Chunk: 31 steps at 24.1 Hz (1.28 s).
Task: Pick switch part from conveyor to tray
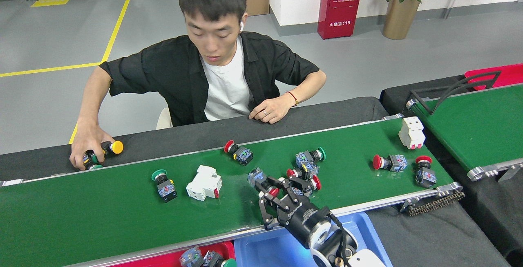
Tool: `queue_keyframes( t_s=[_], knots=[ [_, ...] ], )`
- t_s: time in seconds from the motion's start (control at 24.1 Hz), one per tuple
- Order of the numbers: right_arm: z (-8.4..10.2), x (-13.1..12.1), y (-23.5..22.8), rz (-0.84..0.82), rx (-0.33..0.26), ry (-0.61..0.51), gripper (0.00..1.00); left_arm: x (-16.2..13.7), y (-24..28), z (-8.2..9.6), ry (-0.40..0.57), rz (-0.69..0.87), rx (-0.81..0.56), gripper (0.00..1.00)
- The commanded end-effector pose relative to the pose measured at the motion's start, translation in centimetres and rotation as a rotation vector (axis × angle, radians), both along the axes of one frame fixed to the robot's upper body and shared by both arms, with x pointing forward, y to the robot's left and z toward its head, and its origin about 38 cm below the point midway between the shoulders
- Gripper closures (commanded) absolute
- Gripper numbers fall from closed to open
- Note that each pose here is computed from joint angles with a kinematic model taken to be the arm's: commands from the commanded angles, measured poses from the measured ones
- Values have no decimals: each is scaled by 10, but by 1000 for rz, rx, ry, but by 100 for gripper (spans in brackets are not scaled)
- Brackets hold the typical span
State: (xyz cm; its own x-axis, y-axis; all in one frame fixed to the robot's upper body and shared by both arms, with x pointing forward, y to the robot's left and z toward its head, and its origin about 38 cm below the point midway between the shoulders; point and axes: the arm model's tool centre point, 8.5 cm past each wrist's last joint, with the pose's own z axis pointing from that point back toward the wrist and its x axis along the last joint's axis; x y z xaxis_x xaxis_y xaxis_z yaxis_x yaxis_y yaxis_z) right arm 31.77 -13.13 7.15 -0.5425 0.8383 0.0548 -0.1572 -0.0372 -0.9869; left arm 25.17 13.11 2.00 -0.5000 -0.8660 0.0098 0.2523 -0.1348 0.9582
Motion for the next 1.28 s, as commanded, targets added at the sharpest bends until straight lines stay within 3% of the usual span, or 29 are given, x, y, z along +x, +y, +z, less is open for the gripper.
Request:
queue_keyframes(
  t_s=[0.0,0.33,0.5,0.54,0.62,0.66,0.7,0.87,0.99,1.24],
  knots=[
    [8,-5,15,79,4,-27,98,12,20,9,-47,100,-7,1],
    [1,-24,50,184,-7,-13,98,28,113,25,-222,529,37,1],
    [3,-41,87,284,11,-14,98,24,140,27,-244,652,67,1],
    [3,-47,98,310,-7,-24,94,24,144,27,-245,662,71,1],
    [2,-56,111,342,-35,-41,55,24,144,28,-246,660,70,1],
    [2,-59,115,352,-22,-44,14,28,142,30,-255,648,66,1],
    [3,-60,118,362,-16,-47,0,35,138,36,-269,632,59,1],
    [3,-59,116,349,-12,-50,0,72,104,57,-270,491,13,1],
    [1,-55,108,298,-4,-47,0,94,86,55,-201,419,14,1],
    [-7,-18,-18,-157,67,-82,0,123,81,40,-152,400,29,1]
  ],
)
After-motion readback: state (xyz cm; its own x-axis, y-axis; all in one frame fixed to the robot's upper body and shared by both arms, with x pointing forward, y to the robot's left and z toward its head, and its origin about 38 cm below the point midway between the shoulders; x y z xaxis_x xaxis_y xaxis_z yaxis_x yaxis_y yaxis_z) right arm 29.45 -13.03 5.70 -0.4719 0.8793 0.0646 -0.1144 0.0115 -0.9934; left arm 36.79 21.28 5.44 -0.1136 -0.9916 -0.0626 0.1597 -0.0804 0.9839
